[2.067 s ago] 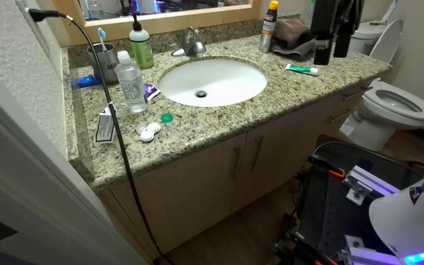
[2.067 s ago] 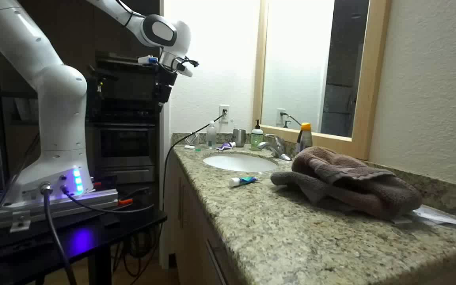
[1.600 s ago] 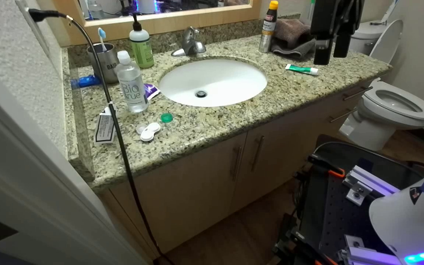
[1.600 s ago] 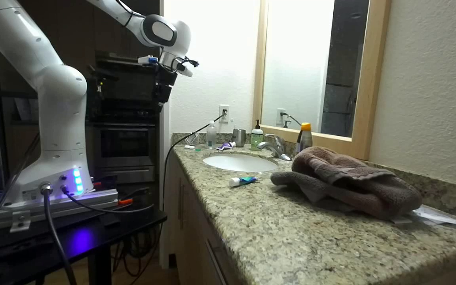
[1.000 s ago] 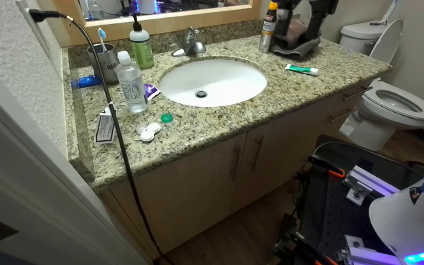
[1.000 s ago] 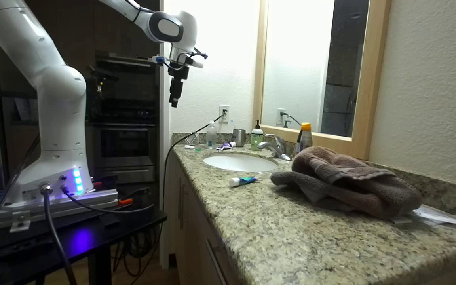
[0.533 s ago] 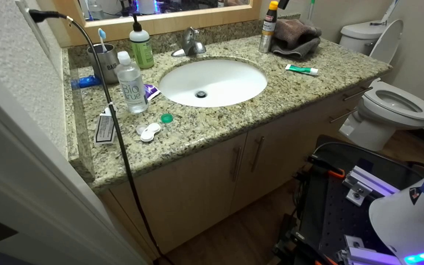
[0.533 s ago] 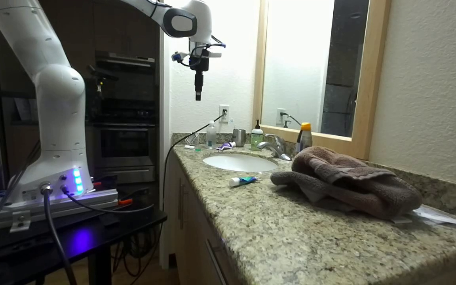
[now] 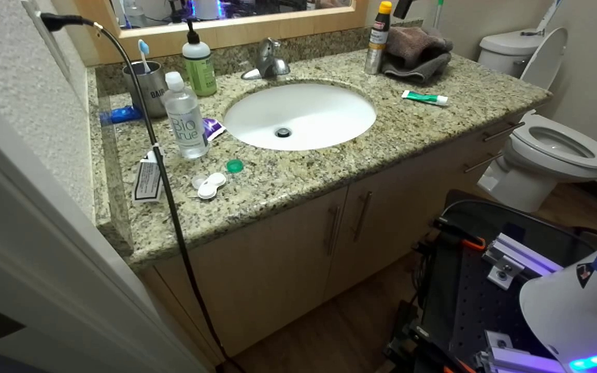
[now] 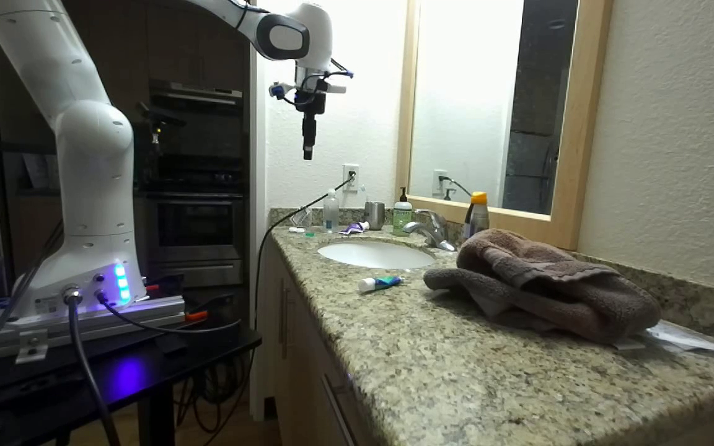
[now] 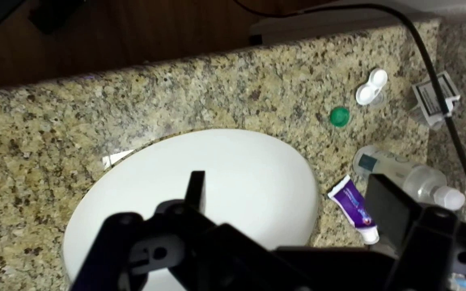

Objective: Get the green tube then put it the sink

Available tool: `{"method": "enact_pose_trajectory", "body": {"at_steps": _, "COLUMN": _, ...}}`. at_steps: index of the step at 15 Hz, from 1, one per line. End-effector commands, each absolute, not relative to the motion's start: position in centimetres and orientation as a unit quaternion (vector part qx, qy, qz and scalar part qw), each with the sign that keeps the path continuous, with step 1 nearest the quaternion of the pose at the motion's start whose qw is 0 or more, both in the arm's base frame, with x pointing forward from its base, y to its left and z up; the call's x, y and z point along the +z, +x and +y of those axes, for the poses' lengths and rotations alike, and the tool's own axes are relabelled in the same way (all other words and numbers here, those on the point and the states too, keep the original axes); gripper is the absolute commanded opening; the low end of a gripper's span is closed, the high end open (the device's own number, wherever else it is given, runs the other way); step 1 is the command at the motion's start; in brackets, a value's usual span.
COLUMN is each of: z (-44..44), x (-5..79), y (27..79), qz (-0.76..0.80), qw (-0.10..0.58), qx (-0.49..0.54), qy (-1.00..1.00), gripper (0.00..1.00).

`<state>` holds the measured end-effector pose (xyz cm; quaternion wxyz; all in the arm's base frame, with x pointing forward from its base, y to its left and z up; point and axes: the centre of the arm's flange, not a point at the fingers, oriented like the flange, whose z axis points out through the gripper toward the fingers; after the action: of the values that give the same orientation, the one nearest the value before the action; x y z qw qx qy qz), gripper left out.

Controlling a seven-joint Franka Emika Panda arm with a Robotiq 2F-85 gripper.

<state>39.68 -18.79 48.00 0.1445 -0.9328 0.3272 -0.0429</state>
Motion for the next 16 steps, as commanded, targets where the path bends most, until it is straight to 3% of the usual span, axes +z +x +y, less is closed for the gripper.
{"method": "enact_pose_trajectory", "body": {"at_steps": 1, "z": -19.1, "x": 46.3, "y": 40.8, "qz": 0.240, "qw": 0.121, "qx": -0.014, "qy": -0.963, "gripper": 1.00}}
{"method": "enact_pose_trajectory", "body": {"at_steps": 7, "z": -20.0, "x": 45.7, "y": 45.0, "qz": 0.181, "qw": 0.033, "qx": -0.147, "qy": -0.972, "gripper": 1.00}}
{"method": "enact_pose_trajectory", "body": {"at_steps": 12, "z": -25.0, "x": 44.7, "y": 48.8, "qz": 0.249, "qw": -0.027, "qx": -0.285, "qy": -0.925, "gripper": 1.00}}
{"method": "enact_pose_trajectory", "body": {"at_steps": 16, "z": -29.6, "x": 42.9, "y": 48.9, "qz": 0.337, "qw": -0.085, "qx": -0.276, "qy": -0.896, "gripper": 1.00}}
